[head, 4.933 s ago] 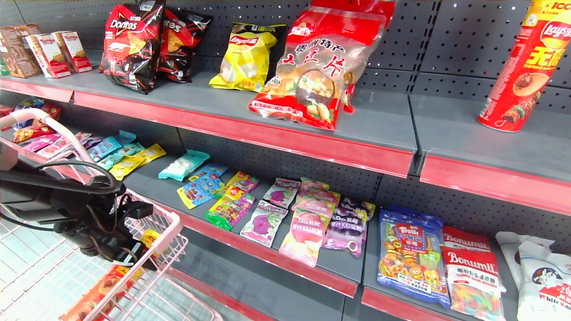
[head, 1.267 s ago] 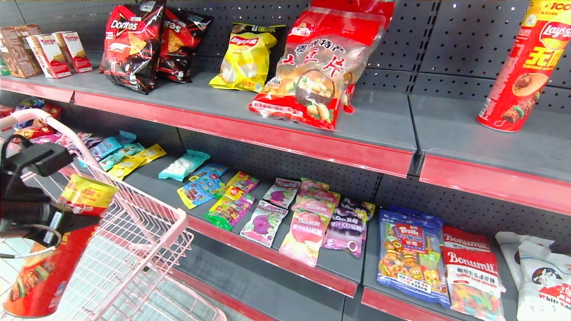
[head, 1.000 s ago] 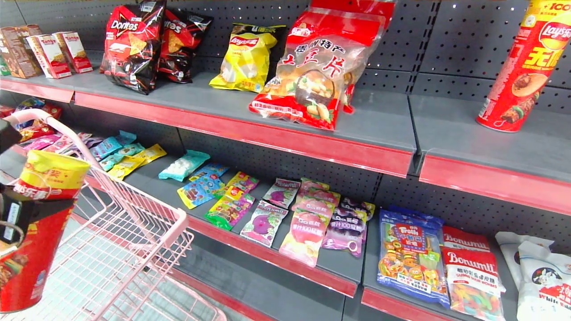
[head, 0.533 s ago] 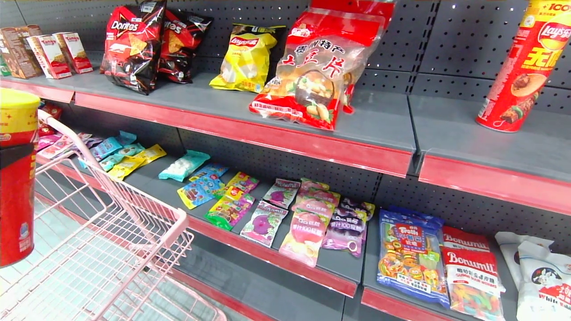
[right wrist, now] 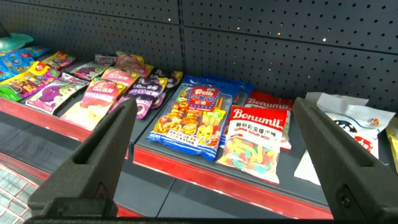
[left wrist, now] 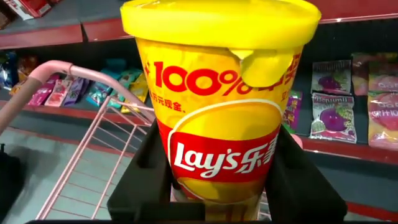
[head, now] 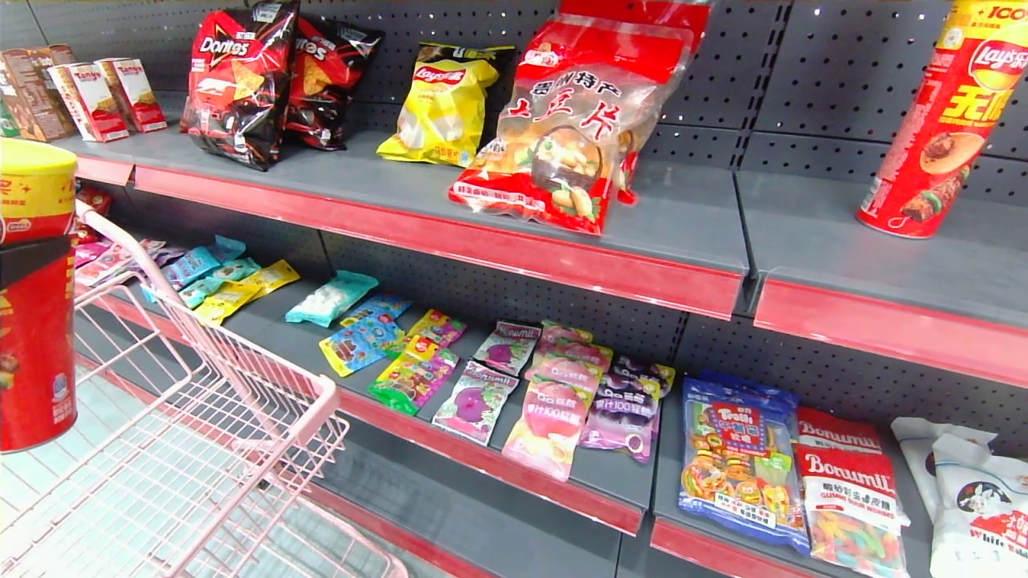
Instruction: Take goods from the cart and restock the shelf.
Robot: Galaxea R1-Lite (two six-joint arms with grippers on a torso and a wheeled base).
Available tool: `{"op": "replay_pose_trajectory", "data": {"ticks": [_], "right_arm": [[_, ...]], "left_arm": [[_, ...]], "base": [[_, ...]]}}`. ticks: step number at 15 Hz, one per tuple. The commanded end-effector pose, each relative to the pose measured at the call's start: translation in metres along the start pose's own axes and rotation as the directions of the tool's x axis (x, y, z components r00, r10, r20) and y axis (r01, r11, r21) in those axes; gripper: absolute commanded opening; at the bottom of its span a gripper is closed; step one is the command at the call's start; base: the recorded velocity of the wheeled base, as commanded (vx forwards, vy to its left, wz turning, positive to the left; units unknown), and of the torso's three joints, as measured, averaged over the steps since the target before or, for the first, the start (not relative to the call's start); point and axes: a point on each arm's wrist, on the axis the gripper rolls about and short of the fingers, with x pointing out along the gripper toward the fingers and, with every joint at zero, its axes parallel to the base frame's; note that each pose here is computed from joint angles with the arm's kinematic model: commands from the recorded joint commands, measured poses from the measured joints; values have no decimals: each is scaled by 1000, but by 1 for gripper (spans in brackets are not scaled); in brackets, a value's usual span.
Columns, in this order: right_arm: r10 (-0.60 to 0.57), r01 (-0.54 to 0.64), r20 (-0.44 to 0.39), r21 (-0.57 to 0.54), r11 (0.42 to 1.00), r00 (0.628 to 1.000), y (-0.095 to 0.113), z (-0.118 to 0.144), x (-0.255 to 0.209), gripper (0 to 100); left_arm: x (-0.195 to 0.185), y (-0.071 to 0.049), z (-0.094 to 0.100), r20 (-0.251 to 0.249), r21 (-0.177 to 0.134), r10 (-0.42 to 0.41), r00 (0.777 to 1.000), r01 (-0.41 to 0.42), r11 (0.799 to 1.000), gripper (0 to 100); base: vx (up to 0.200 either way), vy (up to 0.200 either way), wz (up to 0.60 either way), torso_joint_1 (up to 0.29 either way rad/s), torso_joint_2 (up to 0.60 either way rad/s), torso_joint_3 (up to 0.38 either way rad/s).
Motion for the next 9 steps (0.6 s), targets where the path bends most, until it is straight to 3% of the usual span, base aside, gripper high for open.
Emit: {"op": "replay_pose_trajectory", "data": {"ticks": [1,7,9], "right_arm": [[0,0,-1,0,1000,1000,0,0,0,100],[0,0,-1,-1,1000,1000,0,0,0,100],[0,0,-1,-1,1000,1000,0,0,0,100]], "left_arm": [[5,-1,-1,-9,-2,-14,1000,14,1000,0],[5,-2,-1,-6,2,-25,1000,25,1000,0],[5,-3,0,-5,2,-28,1000,28,1000,0]], "base": [[0,0,0,0,0,0],[0,0,0,0,0,0],[0,0,0,115,-295,-176]]}}
